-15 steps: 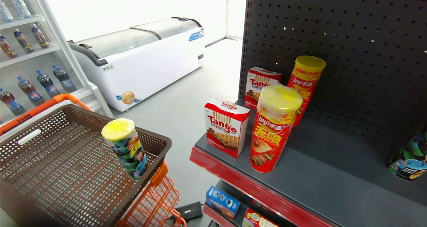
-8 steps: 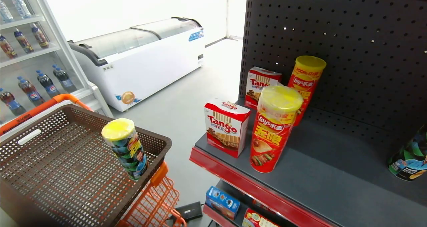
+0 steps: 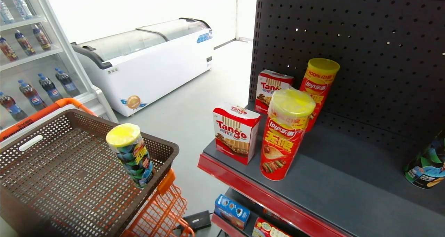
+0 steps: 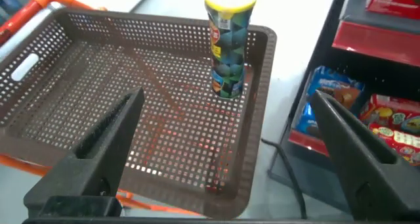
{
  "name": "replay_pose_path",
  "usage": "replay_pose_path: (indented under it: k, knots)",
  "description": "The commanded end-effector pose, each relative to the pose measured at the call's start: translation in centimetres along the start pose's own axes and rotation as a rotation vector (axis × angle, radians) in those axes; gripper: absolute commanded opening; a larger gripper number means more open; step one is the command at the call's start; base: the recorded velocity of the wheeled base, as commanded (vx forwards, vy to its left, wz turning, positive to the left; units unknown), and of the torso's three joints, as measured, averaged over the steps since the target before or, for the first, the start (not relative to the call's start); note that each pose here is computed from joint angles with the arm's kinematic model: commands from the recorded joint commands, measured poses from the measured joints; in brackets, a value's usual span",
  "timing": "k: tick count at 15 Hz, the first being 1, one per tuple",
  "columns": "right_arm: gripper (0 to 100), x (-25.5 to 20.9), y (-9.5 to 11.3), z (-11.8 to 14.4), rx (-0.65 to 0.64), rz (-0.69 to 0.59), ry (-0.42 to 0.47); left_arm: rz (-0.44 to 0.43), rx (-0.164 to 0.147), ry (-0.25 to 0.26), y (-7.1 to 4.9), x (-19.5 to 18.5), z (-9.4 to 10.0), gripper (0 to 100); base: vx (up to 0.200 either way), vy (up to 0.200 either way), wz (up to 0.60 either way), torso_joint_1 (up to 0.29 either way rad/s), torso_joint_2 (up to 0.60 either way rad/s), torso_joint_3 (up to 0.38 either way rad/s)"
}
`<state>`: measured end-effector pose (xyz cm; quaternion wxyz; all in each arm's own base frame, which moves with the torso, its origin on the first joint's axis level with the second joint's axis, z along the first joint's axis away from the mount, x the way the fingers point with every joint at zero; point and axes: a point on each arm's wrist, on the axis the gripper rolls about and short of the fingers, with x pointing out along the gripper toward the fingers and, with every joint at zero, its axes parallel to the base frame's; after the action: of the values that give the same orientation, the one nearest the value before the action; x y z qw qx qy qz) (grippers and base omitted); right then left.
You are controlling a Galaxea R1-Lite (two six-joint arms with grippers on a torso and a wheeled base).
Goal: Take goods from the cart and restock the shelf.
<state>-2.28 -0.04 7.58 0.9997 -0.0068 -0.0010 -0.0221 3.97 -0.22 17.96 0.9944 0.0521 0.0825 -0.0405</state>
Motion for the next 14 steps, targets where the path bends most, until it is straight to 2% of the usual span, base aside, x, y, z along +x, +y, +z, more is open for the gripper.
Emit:
replay_pose_path:
  k: [1, 4, 6, 7, 8, 10, 11, 14]
  knots:
    - [100, 0.0, 0.0, 0.0, 0.0, 0.0, 0.001, -0.029, 0.0, 0.182, -0.1, 5.5, 0.8, 100, 0.0, 0.0, 0.0, 0.0, 0.0, 0.0]
    - [100, 0.0, 0.0, 0.0, 0.0, 0.0, 0.001, -0.013, -0.008, 0.219, 0.2, 8.8, 0.6, 100, 0.0, 0.0, 0.0, 0.0, 0.0, 0.0]
    - [100, 0.0, 0.0, 0.0, 0.0, 0.0, 0.001, -0.032, -0.027, 0.291, 0.0, 11.0, -0.3, 100, 0.0, 0.0, 0.0, 0.0, 0.0, 0.0]
    - [100, 0.0, 0.0, 0.0, -0.002, -0.002, 0.001, -0.049, -0.029, 0.294, -0.1, 11.9, -0.7, 100, 0.0, 0.0, 0.0, 0.0, 0.0, 0.0]
    - [100, 0.0, 0.0, 0.0, -0.002, 0.0, 0.001, -0.058, -0.029, 0.286, -0.2, 13.0, -1.2, 100, 0.0, 0.0, 0.0, 0.0, 0.0, 0.0]
    - [100, 0.0, 0.0, 0.0, 0.0, 0.0, 0.001, -0.047, -0.031, 0.208, -0.2, 16.1, -2.6, 100, 0.0, 0.0, 0.0, 0.0, 0.0, 0.0]
    - [100, 0.0, 0.0, 0.0, 0.0, 0.0, 0.001, -0.042, -0.031, 0.185, -0.2, 17.1, -3.0, 100, 0.0, 0.0, 0.0, 0.0, 0.0, 0.0]
    - [100, 0.0, 0.0, 0.0, -0.002, 0.0, 0.001, -0.037, -0.027, 0.141, -0.2, 19.0, -4.0, 100, 0.0, 0.0, 0.0, 0.0, 0.0, 0.0]
